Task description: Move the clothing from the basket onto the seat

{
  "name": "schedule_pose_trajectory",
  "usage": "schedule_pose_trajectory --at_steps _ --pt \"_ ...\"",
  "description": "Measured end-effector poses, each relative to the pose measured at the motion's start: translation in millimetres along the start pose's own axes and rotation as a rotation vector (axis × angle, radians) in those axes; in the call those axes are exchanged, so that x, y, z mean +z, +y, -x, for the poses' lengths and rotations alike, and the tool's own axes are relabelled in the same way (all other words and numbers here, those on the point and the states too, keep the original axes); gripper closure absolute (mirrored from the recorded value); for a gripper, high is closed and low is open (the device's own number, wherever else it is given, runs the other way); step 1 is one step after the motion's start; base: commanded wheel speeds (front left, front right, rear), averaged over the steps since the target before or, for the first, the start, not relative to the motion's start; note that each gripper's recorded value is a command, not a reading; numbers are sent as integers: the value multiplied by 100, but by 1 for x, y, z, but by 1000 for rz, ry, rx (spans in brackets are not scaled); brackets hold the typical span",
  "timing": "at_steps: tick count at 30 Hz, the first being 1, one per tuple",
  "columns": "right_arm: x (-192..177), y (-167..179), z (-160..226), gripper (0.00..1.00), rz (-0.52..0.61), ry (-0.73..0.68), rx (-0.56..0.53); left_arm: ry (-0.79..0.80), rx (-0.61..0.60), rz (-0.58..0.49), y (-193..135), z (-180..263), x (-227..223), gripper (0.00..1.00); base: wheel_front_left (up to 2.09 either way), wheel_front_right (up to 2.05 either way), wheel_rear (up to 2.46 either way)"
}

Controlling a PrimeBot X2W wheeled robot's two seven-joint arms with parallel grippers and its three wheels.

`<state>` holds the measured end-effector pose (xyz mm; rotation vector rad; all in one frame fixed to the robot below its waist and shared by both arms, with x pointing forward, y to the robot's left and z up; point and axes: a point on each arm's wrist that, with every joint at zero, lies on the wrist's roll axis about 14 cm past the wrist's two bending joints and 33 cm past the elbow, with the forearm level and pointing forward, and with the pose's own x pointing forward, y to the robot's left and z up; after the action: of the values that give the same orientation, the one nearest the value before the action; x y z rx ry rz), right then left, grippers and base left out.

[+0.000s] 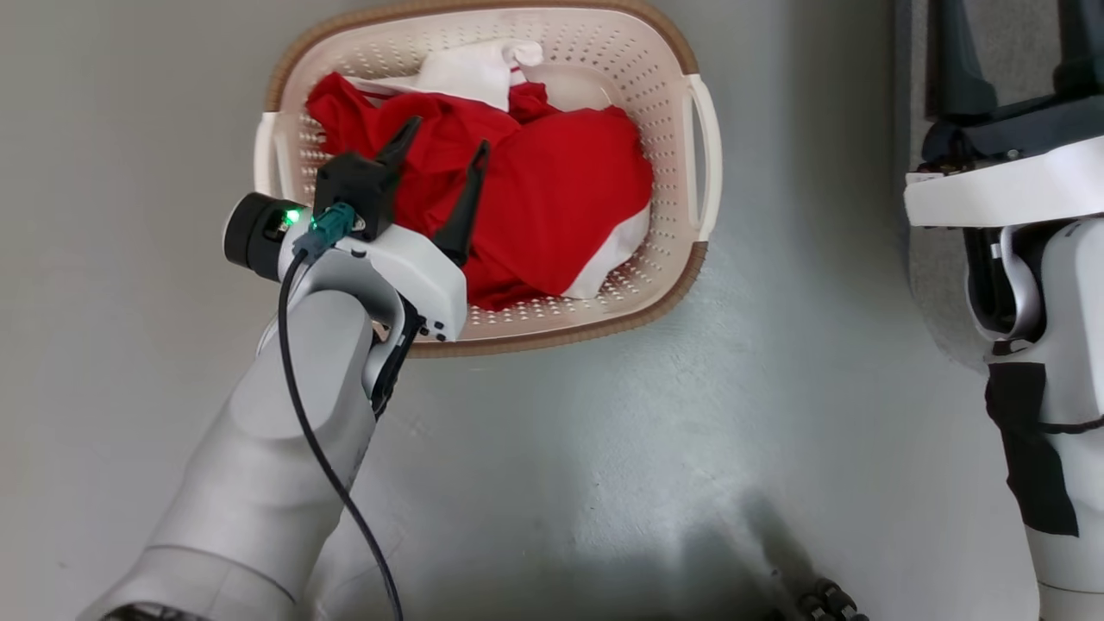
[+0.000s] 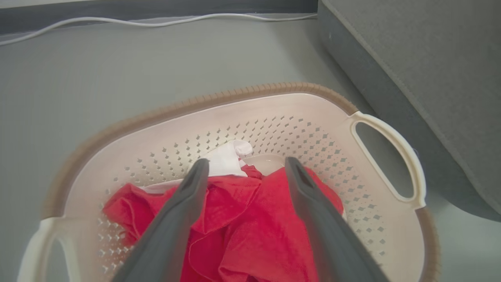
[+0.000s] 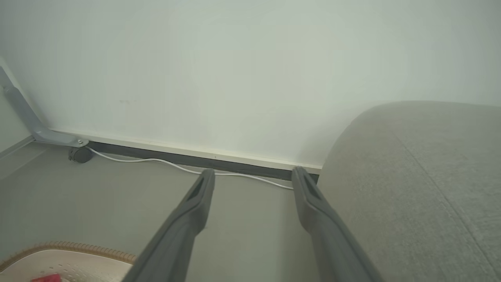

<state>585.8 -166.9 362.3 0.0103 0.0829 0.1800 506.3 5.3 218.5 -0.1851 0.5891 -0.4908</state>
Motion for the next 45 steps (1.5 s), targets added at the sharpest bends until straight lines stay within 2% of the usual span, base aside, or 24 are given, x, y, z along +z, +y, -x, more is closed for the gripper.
schedule_pose_trajectory --at_steps 7,13,20,27,35,45 --pt "-10 -3 5 0 -2 26 -6 139 -57 -63 -10 -17 -33 0 0 0 0" --pt "-16 2 5 0 -19 36 2 249 -206 -142 -38 -25 -52 0 0 0 0" --pt "-20 8 3 0 -24 40 19 357 -284 -187 -56 -29 -80 0 0 0 0" --pt "-24 16 1 0 -29 45 46 460 -301 -238 -54 -39 -107 0 0 0 0" --pt "-28 12 3 0 -49 47 47 502 -271 -280 -43 -63 -122 0 0 0 0" --pt "-28 8 4 0 -65 31 41 576 -241 -331 -28 -68 -146 0 0 0 0"
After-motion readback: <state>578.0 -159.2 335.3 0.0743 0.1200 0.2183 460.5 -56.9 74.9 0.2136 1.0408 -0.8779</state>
